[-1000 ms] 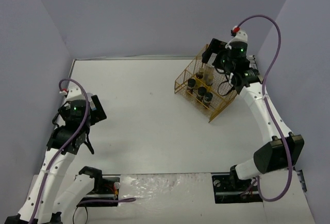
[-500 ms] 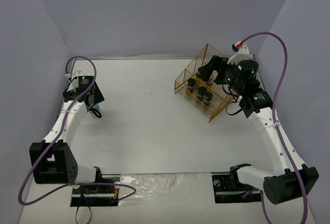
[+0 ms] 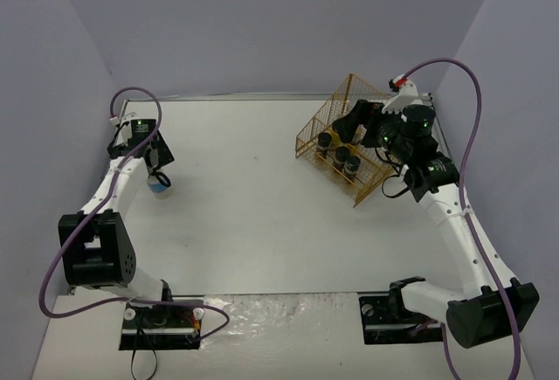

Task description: Organize the condiment bottles

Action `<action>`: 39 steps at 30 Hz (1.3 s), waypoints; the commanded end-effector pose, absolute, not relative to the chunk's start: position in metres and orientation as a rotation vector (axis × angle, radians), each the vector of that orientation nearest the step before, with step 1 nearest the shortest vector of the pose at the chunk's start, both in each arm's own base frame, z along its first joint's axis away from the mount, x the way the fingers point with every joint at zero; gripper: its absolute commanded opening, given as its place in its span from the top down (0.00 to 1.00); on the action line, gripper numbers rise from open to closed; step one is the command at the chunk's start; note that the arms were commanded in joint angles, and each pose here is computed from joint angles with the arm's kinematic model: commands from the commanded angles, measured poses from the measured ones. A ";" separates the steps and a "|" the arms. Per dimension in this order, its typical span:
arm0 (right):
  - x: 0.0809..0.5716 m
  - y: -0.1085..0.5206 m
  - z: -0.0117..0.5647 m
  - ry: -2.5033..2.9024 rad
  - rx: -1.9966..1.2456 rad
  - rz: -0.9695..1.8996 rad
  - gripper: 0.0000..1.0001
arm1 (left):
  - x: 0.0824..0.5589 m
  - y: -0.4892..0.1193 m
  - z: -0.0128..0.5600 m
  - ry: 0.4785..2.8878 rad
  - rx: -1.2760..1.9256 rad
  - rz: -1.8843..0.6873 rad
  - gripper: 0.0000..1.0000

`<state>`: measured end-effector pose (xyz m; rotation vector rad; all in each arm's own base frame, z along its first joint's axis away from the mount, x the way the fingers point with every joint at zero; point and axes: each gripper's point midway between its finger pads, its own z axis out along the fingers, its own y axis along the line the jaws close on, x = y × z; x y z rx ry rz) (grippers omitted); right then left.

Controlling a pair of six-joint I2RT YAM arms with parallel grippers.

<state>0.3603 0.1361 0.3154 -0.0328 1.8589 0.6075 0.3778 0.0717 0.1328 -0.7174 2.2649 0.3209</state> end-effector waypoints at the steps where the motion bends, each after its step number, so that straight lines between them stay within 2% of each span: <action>1: 0.357 0.141 0.345 1.747 -0.085 0.629 0.00 | 0.403 0.050 0.171 2.162 -0.671 0.194 0.62; 3: 0.357 0.141 0.344 1.748 -0.085 0.628 0.00 | 0.404 0.031 0.175 2.168 -0.619 0.165 0.88; 4: 0.356 0.141 0.343 1.750 -0.086 0.629 0.00 | 0.405 0.020 0.178 2.169 -0.585 0.147 0.96; 6: 0.357 0.141 0.341 1.754 -0.085 0.626 0.00 | 0.407 -0.010 0.186 2.170 -0.496 0.102 1.00; 17: 0.358 0.138 0.317 1.801 -0.082 0.595 0.00 | 0.408 -0.212 0.237 2.143 0.030 -0.229 1.00; 20: 0.357 0.139 0.309 1.816 -0.099 0.586 0.00 | 0.398 -0.257 0.229 2.163 0.176 -0.287 1.00; 23: 0.355 0.136 0.304 1.821 -0.094 0.558 0.00 | 0.393 -0.278 0.218 2.191 0.236 -0.309 0.99; 27: 0.356 0.135 0.295 1.838 -0.105 0.535 0.00 | 0.383 -0.295 0.202 2.213 0.279 -0.345 0.91; 31: 0.356 0.140 0.288 1.853 -0.123 0.525 0.00 | 0.378 -0.302 0.190 2.231 0.299 -0.346 0.72; 32: 0.356 0.141 0.286 1.856 -0.124 0.516 0.00 | 0.378 -0.302 0.190 2.231 0.298 -0.345 0.64; 35: 0.359 0.147 0.282 1.869 -0.140 0.501 0.00 | 0.376 -0.305 0.192 2.223 0.296 -0.353 0.30; 39: 0.359 0.156 0.287 1.857 -0.174 0.495 0.00 | 0.373 -0.300 0.209 2.200 0.277 -0.351 0.05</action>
